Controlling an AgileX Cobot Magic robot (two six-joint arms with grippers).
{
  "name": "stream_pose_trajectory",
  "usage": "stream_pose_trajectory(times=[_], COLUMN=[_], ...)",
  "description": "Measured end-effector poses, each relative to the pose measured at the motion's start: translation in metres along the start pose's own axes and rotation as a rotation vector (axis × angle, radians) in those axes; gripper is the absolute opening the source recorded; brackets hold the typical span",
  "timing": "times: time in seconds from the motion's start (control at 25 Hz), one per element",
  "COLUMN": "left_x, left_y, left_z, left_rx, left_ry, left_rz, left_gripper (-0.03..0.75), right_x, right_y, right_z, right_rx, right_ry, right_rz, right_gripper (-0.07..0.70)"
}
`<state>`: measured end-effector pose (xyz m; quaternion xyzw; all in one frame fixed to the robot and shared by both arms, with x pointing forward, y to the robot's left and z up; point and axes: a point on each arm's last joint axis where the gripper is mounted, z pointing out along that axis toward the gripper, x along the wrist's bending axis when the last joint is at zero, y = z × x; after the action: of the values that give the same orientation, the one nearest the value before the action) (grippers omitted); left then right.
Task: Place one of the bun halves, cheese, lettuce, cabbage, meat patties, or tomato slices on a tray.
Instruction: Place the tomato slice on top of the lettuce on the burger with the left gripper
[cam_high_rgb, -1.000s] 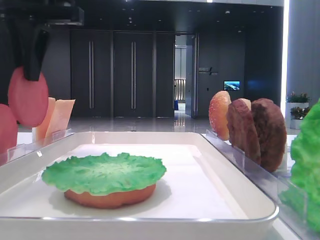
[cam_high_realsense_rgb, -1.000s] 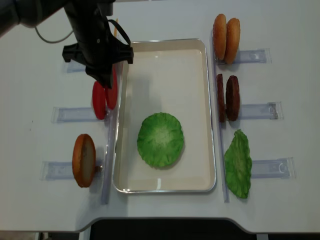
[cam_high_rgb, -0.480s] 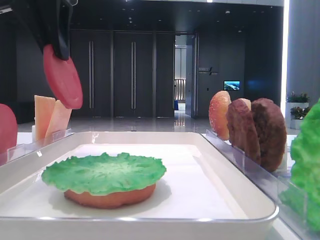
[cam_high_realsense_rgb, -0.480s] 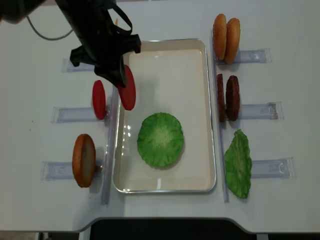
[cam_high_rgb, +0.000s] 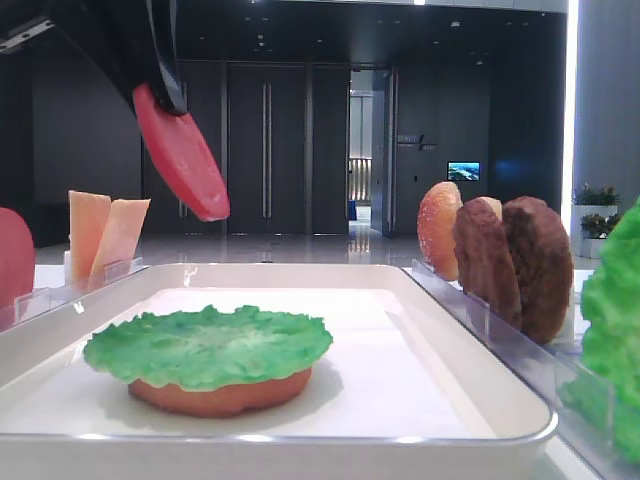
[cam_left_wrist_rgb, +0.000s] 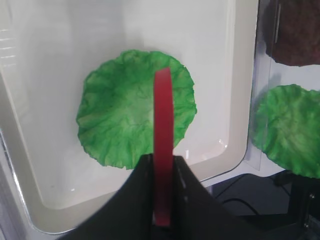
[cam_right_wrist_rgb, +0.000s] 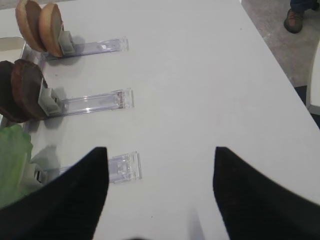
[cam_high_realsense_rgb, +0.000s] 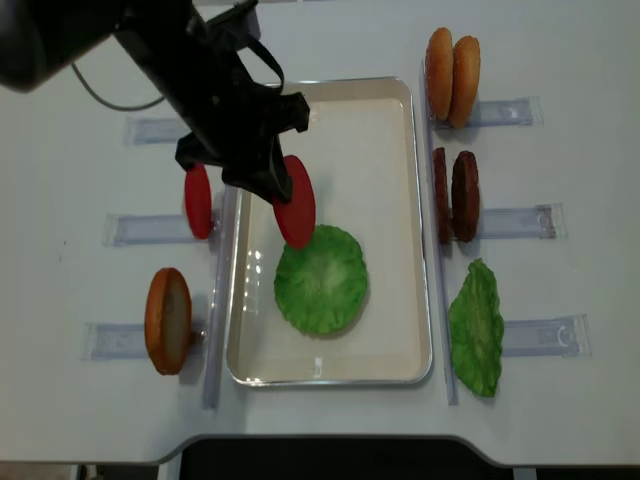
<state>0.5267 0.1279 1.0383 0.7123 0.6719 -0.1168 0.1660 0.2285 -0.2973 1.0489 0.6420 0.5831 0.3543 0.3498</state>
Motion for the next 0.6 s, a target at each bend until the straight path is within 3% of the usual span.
stream_pose_trajectory(times=[0.44,0.6], left_x=[0.015,0.020], left_y=[-0.035,-0.039], left_z=[0.028,0.038], left_rx=[-0.018,-0.056], left_ry=[-0.139,-0.167], left_rz=[-0.027,-0.009], left_gripper=[0.051,0.051], right_x=[0.000,0.000], right_y=[0.000,0.000], right_z=[0.000,0.000], right_rx=[0.000,0.000], right_ry=[0.000,0.000], right_rz=[0.000,0.000], right_gripper=[0.433,0.433])
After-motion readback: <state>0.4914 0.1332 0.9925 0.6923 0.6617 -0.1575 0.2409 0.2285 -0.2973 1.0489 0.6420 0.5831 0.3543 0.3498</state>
